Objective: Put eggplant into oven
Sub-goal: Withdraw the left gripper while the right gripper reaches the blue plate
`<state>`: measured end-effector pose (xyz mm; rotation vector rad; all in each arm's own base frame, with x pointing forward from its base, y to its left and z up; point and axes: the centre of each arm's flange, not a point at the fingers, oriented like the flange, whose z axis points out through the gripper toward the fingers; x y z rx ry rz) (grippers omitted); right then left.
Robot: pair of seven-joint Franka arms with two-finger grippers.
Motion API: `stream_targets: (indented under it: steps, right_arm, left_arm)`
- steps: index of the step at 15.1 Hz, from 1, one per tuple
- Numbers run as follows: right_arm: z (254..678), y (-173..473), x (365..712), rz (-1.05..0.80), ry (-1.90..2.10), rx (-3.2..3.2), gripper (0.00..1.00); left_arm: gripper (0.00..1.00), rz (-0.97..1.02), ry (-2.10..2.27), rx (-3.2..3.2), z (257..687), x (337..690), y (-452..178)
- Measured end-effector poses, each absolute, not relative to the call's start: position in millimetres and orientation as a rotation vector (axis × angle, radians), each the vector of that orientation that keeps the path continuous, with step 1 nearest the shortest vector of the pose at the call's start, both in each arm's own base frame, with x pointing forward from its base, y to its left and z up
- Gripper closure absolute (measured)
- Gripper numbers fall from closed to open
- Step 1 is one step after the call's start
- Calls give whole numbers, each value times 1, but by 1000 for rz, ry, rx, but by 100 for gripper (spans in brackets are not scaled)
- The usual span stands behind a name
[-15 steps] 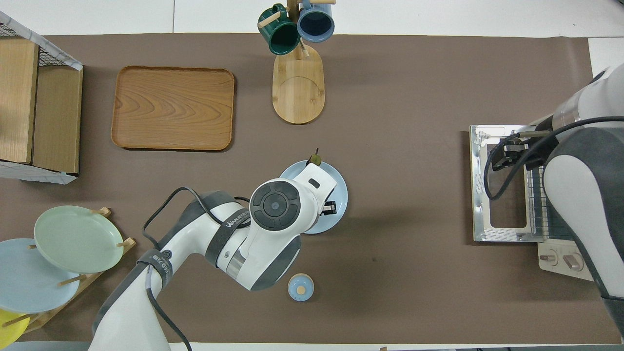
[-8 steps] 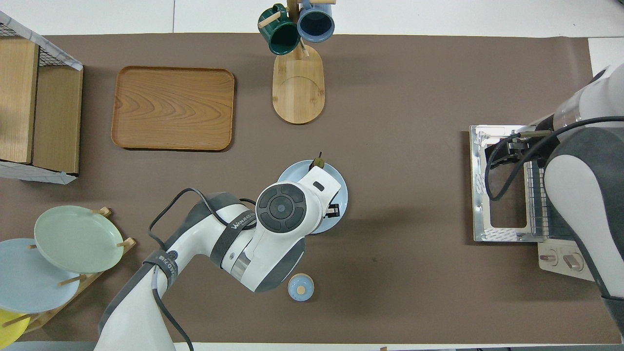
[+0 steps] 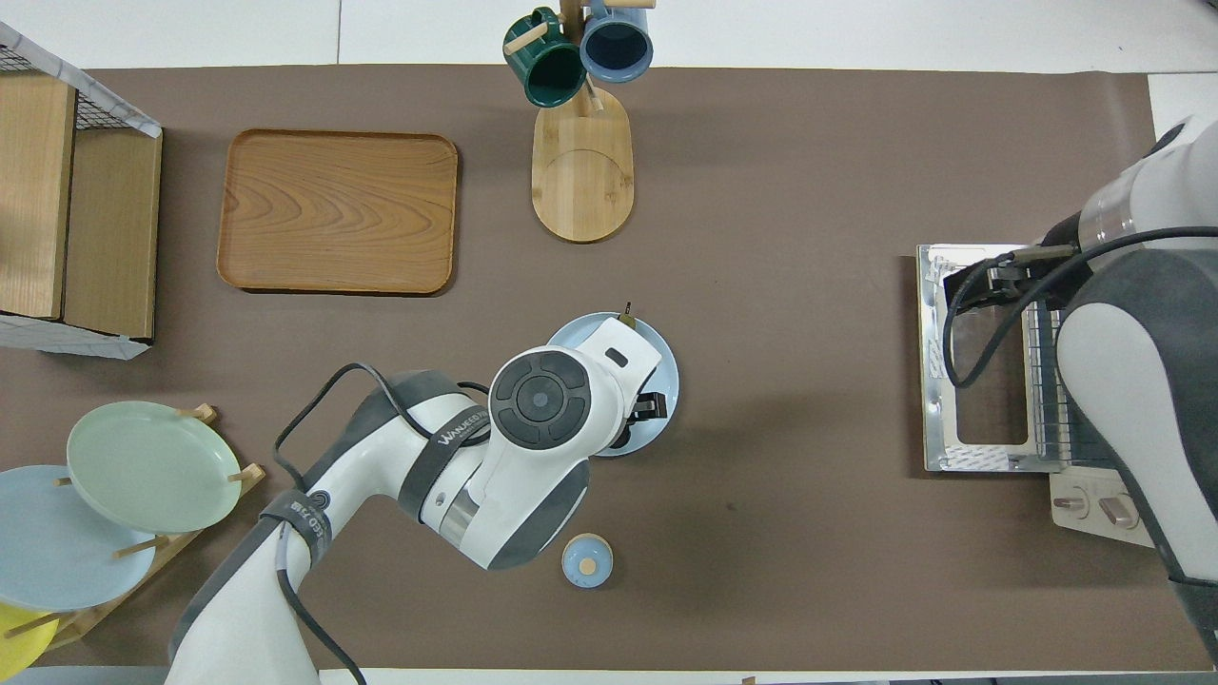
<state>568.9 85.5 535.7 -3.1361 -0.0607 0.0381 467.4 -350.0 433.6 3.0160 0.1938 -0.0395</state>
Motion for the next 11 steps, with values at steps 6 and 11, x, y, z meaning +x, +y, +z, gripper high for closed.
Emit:
stream_targets:
  steps: [6, 11]
  right_arm:
    - [517, 250, 564, -102, 27, -3124, 0]
    - [453, 397, 560, -143, 47, -3140, 0]
  left_arm:
    - [0, -8, 208, 3014, 534, 540, -184]
    - [0, 38, 57, 3103, 559, 541, -132]
